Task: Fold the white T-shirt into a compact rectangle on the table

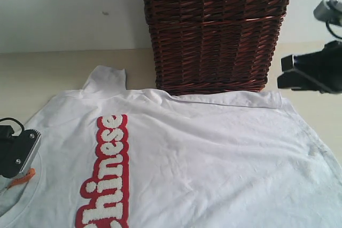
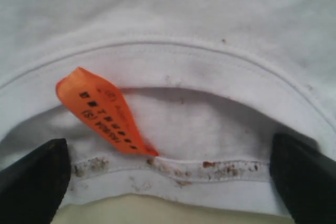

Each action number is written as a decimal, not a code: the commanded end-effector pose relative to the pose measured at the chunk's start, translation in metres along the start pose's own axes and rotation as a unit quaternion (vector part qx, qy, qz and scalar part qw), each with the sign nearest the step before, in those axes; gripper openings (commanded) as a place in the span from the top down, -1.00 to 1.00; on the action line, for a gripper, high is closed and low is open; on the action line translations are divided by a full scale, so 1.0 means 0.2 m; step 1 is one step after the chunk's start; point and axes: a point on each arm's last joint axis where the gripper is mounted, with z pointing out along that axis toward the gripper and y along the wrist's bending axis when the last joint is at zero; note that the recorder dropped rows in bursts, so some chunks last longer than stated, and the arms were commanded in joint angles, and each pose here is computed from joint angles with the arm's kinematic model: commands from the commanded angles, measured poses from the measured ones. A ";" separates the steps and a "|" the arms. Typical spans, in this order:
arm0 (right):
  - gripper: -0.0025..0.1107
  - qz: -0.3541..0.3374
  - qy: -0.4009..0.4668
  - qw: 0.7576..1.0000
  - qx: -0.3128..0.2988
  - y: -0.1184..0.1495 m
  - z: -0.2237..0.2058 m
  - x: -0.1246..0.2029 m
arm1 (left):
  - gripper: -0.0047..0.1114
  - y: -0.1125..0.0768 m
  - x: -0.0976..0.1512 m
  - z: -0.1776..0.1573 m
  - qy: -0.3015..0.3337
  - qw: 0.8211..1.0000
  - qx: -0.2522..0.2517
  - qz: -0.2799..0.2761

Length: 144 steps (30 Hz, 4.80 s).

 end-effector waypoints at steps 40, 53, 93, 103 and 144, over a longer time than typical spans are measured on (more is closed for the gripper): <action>-0.90 -0.537 0.212 0.815 0.046 -0.03 -0.26 -0.04 | -0.90 -0.01 0.01 0.05 0.003 1.000 0.010 0.000; -0.90 -0.618 0.351 0.703 -0.025 -0.27 0.08 0.04 | -0.90 -0.01 0.01 0.05 0.003 1.000 0.010 0.000; -0.90 -0.645 0.384 0.656 -0.073 -0.47 0.48 0.02 | -0.90 -0.01 0.01 0.05 0.003 1.000 0.010 0.000; -0.90 -0.655 0.390 0.642 -0.083 -0.45 0.55 0.05 | -0.90 -0.01 0.01 0.05 0.003 1.000 0.010 0.000; -0.90 -0.626 0.425 0.649 -0.082 -0.51 0.57 0.10 | -0.90 -0.01 0.01 0.05 0.003 1.000 0.010 0.000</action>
